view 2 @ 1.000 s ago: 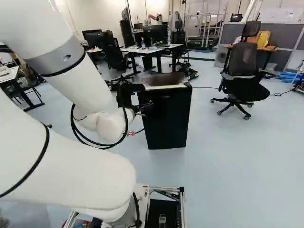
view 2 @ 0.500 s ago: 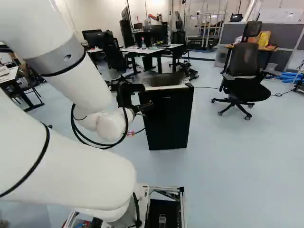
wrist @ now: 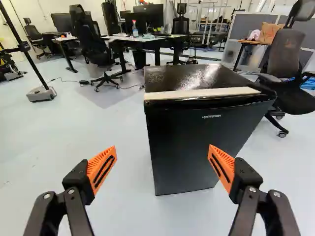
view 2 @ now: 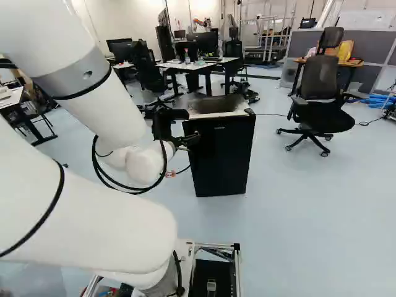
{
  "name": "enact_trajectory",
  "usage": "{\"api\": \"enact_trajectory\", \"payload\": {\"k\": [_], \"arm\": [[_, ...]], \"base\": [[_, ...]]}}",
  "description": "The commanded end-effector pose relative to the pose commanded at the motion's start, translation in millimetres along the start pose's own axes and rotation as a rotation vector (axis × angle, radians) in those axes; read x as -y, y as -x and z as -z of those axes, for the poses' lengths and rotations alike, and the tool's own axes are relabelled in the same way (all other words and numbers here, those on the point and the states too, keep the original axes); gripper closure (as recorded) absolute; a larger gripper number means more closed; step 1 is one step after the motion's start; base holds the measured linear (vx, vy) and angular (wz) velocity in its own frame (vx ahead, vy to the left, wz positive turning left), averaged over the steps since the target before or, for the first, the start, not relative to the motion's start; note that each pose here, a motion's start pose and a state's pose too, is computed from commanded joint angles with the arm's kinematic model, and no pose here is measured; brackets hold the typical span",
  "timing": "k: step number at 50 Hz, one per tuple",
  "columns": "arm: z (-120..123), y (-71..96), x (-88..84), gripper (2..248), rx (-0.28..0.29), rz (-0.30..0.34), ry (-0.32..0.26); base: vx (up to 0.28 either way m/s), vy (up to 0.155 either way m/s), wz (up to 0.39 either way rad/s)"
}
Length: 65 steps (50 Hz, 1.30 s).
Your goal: Grab a drink from the fridge
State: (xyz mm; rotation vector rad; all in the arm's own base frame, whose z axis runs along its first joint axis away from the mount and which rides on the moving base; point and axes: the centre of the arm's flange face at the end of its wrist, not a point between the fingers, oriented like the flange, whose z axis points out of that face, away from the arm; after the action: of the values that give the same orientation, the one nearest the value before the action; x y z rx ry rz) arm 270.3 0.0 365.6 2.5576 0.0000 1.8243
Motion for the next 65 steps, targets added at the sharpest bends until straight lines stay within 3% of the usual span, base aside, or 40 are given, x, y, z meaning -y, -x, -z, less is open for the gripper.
{"api": "enact_trajectory", "payload": {"k": [65], "arm": [[0.0,0.0,0.0,3,0.0,0.0,0.0]], "base": [[0.016,0.026,-0.003]]}}
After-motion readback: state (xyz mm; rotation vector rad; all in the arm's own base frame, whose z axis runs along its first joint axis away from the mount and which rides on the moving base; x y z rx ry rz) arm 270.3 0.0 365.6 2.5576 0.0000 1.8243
